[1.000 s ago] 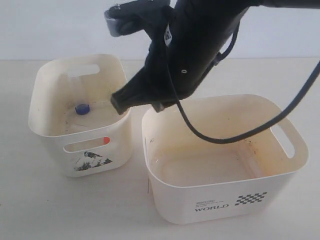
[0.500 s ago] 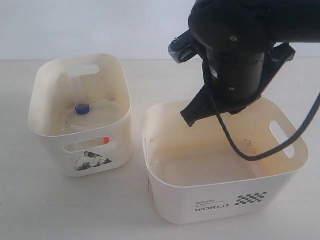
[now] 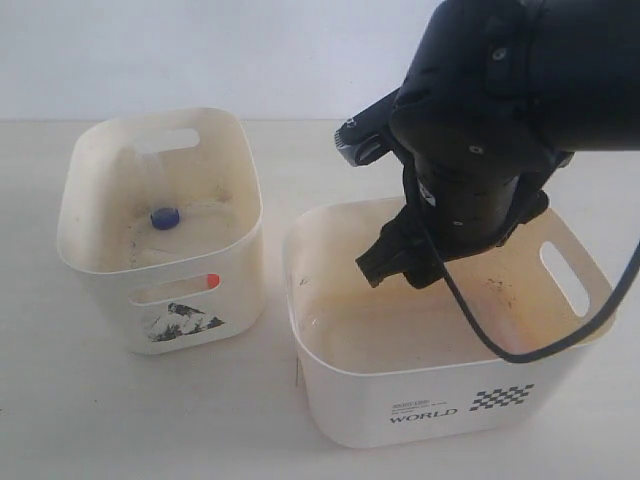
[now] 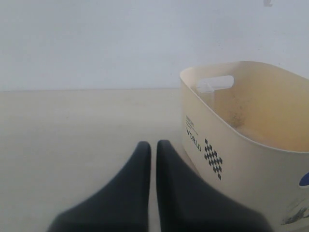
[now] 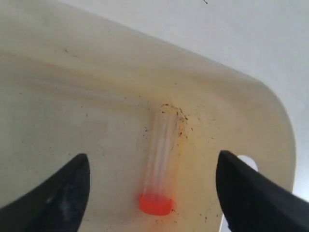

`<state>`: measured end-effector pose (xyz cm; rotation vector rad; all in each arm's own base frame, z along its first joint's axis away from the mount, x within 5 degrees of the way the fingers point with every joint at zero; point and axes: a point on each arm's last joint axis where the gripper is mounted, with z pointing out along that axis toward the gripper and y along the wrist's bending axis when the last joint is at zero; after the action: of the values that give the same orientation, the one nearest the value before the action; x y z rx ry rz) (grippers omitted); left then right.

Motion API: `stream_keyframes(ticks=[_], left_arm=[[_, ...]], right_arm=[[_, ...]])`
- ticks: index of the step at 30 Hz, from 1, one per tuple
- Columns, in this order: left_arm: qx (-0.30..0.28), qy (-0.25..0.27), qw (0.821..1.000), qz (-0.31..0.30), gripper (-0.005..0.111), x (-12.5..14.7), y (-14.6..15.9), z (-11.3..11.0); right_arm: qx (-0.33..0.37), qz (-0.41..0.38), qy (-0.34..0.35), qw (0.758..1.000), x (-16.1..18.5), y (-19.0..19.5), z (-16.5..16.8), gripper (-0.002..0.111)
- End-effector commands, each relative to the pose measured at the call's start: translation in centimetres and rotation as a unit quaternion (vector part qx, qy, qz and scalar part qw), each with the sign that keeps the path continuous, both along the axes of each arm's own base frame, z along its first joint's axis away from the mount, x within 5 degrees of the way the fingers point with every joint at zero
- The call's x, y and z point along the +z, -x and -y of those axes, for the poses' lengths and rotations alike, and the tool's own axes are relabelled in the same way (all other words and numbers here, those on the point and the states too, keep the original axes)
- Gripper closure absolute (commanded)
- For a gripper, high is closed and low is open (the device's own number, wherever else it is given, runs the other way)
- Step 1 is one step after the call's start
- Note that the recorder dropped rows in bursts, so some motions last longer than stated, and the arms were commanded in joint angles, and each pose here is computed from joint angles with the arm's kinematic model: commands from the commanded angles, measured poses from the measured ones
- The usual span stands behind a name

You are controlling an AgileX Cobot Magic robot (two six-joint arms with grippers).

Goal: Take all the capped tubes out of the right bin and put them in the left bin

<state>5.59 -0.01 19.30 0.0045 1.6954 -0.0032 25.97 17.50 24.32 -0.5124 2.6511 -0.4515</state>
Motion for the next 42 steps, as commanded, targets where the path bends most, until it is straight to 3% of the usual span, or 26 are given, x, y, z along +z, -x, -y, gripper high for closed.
stream_keyframes(ticks=[1,19,31,42], left_arm=[[0.0,0.008,1.0,0.005,0.102,0.2,0.0,0.0],[0.0,0.008,1.0,0.005,0.102,0.2,0.0,0.0],[0.0,0.008,1.0,0.005,0.102,0.2,0.0,0.0],[0.0,0.008,1.0,0.005,0.102,0.2,0.0,0.0]], right_arm=[[-0.005,0.004,-0.003,1.0,0.0,0.0,0.1,0.038],[-0.039,-0.03,0.035,0.998,-3.5,-0.8,-0.4,0.038],[-0.069,-0.049,0.101,0.991,-6.9,-1.5,-0.4,0.038],[-0.103,-0.066,0.107,0.987,-7.5,-2.3,1.1,0.038]])
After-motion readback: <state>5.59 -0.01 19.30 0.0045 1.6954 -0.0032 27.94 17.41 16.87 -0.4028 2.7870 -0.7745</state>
